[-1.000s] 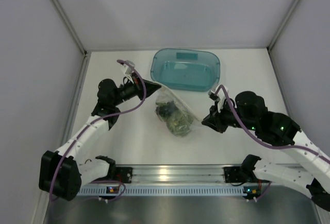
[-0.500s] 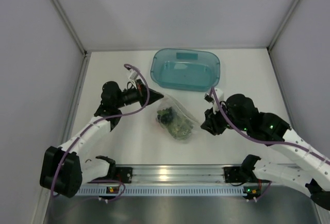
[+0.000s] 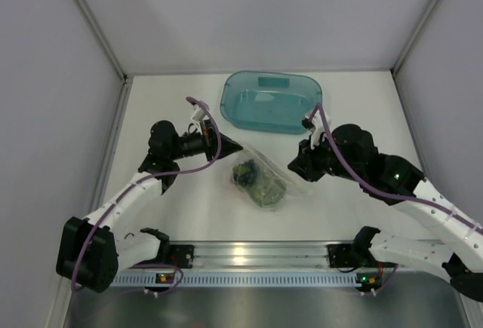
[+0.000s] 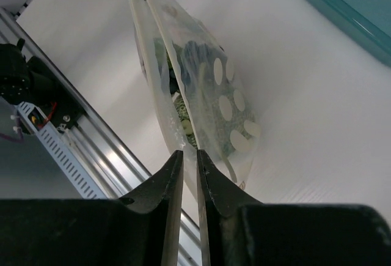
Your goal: Open the zip-top bag and remove the fake food
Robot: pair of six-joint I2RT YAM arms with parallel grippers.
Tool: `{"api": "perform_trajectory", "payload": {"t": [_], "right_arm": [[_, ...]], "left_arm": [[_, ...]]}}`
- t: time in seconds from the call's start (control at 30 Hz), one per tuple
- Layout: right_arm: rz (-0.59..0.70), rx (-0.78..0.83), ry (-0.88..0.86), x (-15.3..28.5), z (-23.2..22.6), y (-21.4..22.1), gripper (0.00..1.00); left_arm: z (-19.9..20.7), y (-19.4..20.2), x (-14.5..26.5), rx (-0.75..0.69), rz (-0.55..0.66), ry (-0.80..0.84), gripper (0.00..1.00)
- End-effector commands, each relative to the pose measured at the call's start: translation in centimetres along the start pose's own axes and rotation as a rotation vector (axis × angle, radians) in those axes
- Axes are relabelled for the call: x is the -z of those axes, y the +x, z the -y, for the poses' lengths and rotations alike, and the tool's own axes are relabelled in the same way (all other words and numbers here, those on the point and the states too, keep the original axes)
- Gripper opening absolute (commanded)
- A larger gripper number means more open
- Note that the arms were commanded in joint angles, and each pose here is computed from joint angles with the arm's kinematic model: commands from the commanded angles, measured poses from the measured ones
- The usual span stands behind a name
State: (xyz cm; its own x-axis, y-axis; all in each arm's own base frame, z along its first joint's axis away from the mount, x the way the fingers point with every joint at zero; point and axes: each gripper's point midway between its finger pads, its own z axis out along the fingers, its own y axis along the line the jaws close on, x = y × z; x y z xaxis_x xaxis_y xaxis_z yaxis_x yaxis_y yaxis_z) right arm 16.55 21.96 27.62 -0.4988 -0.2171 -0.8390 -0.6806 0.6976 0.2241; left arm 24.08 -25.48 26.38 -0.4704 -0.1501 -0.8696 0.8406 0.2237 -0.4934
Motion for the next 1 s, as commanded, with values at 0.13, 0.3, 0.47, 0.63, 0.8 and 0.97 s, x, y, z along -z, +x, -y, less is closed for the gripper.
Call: {"api": "perform_trajectory", "payload": {"t": [0.13, 0.3, 0.47, 0.63, 0.8, 0.97], "right_arm": [[0.08, -0.067, -0.145, -1.3, -3.6, -3.7, 0.09], [0.058, -0.046, -0.138, -2.6, -3.4, -3.5, 0.04], [0.025, -0.036, -0.129, -3.8, -3.1, -2.6, 0.04], [-0.024, -0.024, -0.04, -5.3, -1.3, -0.7, 0.04], [-0.062, -0.013, -0.001, -6.1, -0.3, 0.8, 0.03], [-0.086, 0.007, -0.058, -6.2, -1.1, 1.9, 0.13]], "left_arm": [[1.5, -1.1, 0.1, -0.074, 0.038, 0.047, 0.0], [1.7, -0.6, 0.1, -0.065, 0.029, 0.055, 0.0], [2.1, -0.9, 0.1, -0.071, 0.033, 0.062, 0.0], [2.4, -0.8, 0.2, -0.073, 0.029, 0.073, 0.0], [2.6, -0.7, 0.2, -0.073, 0.024, 0.082, 0.0], [2.7, -1.1, 0.0, -0.067, 0.029, 0.082, 0.0]]}}
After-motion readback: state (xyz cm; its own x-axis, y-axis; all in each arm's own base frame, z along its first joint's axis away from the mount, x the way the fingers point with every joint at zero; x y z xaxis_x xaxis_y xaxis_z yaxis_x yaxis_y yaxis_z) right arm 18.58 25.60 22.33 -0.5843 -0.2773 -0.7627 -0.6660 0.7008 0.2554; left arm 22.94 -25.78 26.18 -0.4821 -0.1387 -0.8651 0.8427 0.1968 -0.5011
